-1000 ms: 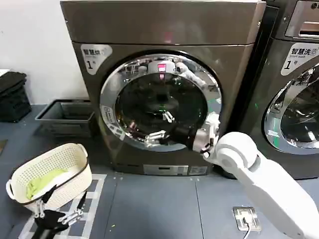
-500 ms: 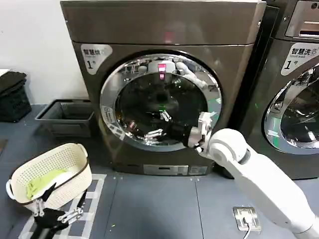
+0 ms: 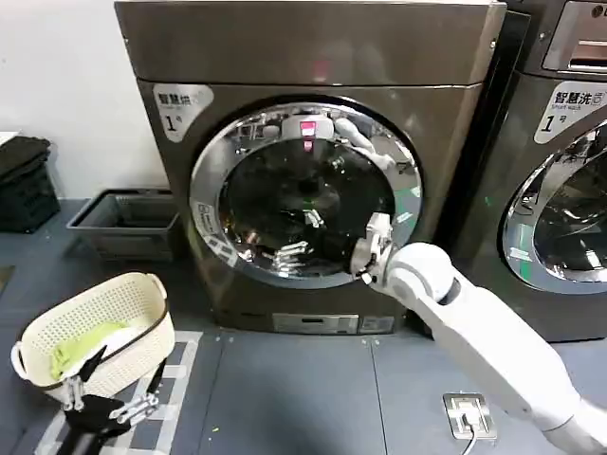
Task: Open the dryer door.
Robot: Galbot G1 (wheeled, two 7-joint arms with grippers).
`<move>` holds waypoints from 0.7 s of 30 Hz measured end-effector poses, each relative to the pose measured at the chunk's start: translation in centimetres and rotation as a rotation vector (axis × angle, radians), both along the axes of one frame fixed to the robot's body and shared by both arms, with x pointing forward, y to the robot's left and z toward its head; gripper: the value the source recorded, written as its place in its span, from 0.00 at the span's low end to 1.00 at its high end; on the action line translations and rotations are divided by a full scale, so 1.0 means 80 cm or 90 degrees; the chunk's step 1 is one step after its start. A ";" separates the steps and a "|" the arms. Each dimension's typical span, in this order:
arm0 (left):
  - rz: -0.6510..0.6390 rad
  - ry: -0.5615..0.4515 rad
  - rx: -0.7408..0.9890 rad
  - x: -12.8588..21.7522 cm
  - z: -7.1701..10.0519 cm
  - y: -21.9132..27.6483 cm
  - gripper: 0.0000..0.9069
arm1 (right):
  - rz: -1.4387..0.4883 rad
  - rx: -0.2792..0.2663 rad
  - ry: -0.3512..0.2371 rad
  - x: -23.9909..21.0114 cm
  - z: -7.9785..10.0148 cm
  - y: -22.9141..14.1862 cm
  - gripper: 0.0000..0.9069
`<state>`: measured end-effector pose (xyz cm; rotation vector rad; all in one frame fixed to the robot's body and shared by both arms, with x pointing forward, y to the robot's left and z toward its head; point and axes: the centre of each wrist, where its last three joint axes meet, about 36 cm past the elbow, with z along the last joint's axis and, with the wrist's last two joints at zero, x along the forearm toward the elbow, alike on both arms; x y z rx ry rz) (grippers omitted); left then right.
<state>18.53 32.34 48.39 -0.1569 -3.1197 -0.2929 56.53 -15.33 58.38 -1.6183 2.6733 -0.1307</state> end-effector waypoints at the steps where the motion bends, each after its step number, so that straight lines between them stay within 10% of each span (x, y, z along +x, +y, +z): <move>1: 0.000 0.000 0.000 0.000 0.000 0.000 1.00 | -0.002 -0.001 0.001 0.002 -0.001 0.002 1.00; 21: -0.002 -0.006 -0.006 0.002 0.002 -0.004 1.00 | -0.064 -0.011 0.006 -0.001 -0.017 0.060 1.00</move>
